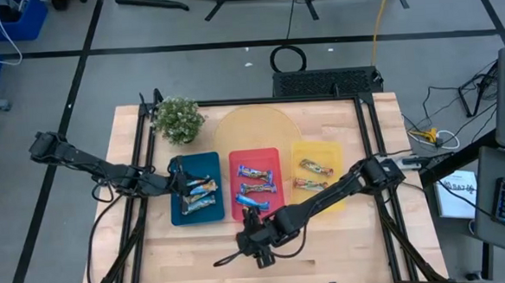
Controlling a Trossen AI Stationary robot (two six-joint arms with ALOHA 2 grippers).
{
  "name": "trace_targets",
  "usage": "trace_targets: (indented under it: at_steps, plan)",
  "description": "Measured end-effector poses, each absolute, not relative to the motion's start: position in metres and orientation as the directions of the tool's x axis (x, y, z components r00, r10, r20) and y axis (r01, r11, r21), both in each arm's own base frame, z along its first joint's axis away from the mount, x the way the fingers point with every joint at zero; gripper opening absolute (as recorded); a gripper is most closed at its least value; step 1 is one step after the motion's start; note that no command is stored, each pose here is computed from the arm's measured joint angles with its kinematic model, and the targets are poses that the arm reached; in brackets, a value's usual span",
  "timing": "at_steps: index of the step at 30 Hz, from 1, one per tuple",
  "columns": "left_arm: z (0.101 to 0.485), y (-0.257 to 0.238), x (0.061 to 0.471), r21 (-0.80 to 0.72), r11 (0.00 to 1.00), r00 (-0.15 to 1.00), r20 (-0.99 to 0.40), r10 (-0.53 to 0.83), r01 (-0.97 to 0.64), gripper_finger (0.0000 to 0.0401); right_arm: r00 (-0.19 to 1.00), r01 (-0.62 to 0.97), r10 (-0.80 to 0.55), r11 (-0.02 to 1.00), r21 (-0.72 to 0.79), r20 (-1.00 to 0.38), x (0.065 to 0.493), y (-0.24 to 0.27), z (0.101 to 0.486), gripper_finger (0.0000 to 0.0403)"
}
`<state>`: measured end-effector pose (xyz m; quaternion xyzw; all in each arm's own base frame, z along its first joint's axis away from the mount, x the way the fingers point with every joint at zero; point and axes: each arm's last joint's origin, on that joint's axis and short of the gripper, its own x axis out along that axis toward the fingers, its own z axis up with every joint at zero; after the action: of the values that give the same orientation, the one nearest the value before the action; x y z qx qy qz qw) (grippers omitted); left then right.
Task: Pick and place Granola Bars by type
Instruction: Put the red granola bar into the yellow bin
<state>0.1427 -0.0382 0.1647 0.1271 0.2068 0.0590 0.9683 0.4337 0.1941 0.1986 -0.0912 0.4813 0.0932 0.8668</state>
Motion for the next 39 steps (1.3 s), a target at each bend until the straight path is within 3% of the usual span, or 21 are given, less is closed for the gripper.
trace_targets:
  at_steps: [17, 26, 34, 39]
  plan:
    - [0.165, -0.038, 0.143, 0.27, 0.961, 0.908, -0.385, 0.165, -0.06, 0.0049, 0.5, -0.28, 0.087, 0.958, -0.066, -0.861, 0.435, 0.192, 0.173, 0.0179]
    - [0.165, -0.038, 0.143, 0.271, 0.961, 0.908, -0.385, 0.166, -0.06, 0.0049, 0.471, -0.244, 0.012, 0.963, -0.117, -0.882, 0.429, 0.18, 0.152, 0.0169]
    - [0.165, -0.038, 0.143, 0.271, 0.961, 0.908, -0.385, 0.166, -0.06, 0.0049, 0.401, -0.275, 0.083, 0.961, -0.033, -0.912, 0.419, 0.177, 0.137, 0.0168]
    - [0.165, -0.038, 0.143, 0.271, 0.961, 0.908, -0.385, 0.166, -0.06, 0.0049, 0.369, -0.301, 0.118, 0.954, 0.002, -0.922, 0.413, 0.186, 0.132, 0.0142]
